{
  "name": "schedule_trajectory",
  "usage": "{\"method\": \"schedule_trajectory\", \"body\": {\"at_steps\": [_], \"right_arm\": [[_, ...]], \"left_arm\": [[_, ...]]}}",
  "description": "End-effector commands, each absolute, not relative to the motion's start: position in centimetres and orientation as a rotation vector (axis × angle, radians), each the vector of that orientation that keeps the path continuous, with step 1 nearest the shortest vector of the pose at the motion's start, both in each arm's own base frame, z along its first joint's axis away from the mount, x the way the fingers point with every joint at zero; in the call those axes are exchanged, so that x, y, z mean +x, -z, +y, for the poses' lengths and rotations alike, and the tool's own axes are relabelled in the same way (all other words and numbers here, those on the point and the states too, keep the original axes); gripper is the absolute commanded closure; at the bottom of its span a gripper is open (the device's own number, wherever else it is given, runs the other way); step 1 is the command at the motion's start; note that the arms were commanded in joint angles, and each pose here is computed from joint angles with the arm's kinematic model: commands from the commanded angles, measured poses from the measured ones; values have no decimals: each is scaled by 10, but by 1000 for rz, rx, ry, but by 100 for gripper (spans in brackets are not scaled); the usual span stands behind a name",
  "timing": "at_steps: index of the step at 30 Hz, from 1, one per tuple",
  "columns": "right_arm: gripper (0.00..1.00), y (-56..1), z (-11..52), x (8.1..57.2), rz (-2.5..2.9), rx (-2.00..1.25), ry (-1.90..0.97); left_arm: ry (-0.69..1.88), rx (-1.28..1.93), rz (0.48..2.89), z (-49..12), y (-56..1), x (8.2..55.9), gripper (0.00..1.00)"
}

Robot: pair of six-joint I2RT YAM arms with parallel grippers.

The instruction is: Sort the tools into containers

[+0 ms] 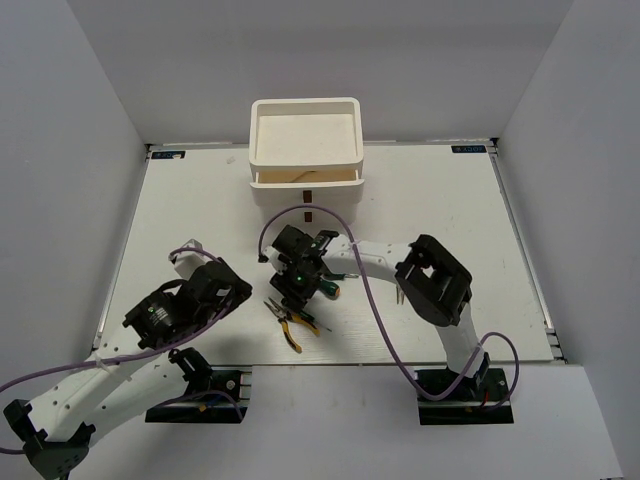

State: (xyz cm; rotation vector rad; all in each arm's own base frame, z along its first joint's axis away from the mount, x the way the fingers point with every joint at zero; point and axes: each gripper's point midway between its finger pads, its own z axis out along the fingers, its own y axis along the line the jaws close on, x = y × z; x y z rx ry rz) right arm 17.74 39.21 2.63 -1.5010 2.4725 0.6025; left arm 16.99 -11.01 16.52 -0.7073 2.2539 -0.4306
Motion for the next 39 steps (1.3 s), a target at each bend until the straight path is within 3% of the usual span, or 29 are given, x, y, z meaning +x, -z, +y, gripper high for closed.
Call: {"method": "schedule_trajectory", "body": {"at_steps": [1, 9, 15, 19, 20, 24, 27, 31, 39], "right_arm": [[53, -27, 408, 183, 2434, -1459, -576], [58, -7, 398, 181, 2393, -1482, -389], [74, 14, 373, 190, 2393, -1476, -209], [95, 10, 363, 192, 2429, -1468, -210], [100, -2, 380, 173, 2447, -1511, -426], [100, -86, 405, 174, 2242, -1587, -842], [100, -171, 421, 198, 1917, -1651, -968], [100, -243, 411, 246, 1714, -1630, -890], [100, -300, 366, 318, 1367, -1719, -608]], "left_arm": [[423, -712, 2236, -107, -171, 171, 36], [413, -711, 2243, -105, -170, 170, 36], [413, -708, 2255, -108, -166, 170, 36], [421, -677, 2288, -117, -155, 172, 37], [420, -677, 2289, -118, -154, 173, 37], [413, -637, 2338, -127, -148, 173, 38], [401, -604, 2372, -130, -140, 172, 38], [424, -579, 2416, -139, -128, 169, 38], [403, -479, 2514, -154, -108, 169, 38]]}}
